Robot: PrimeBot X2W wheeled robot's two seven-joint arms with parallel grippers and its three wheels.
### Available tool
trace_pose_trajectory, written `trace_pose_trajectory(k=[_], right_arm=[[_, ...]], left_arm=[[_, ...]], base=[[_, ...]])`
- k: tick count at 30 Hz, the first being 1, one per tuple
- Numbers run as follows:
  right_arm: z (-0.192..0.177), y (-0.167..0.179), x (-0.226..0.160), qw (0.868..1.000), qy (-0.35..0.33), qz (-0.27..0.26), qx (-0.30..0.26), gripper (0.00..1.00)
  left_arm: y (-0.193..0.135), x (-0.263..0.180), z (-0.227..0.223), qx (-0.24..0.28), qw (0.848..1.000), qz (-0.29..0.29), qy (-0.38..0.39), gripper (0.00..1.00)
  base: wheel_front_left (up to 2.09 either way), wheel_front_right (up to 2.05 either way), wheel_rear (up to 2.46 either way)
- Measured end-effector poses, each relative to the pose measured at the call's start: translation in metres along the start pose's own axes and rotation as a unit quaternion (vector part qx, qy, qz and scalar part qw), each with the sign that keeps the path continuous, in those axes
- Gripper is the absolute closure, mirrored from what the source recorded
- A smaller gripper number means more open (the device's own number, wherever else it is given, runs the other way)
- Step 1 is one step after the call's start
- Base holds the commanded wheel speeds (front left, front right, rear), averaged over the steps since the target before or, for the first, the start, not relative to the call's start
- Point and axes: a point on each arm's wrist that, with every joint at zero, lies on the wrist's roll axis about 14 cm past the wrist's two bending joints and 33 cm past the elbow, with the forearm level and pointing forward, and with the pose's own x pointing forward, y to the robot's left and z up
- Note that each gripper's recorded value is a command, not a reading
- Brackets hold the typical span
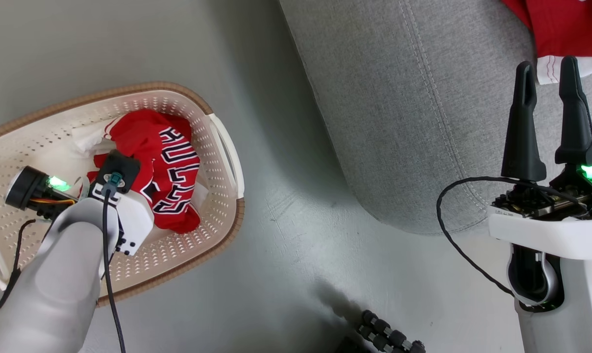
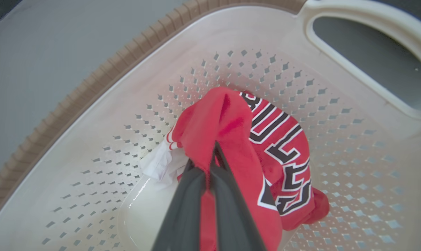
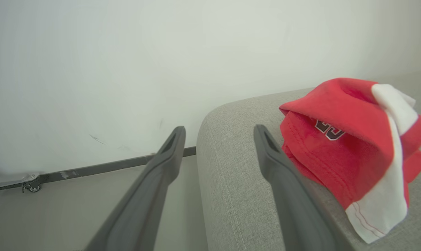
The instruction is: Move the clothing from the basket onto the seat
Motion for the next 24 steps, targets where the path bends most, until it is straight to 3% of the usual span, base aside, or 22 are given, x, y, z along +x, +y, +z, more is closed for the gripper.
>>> trace_pose_trajectory(k=[24], right_arm=[[0.027,0.024,0.000,0.999,-0.038,0.039,-0.002,0.00]], left_arm=[[0.036,-0.058,0.052,-0.045,0.990,0.092,-0.096,1.00]], base=[[0.00,0.00,0.00]])
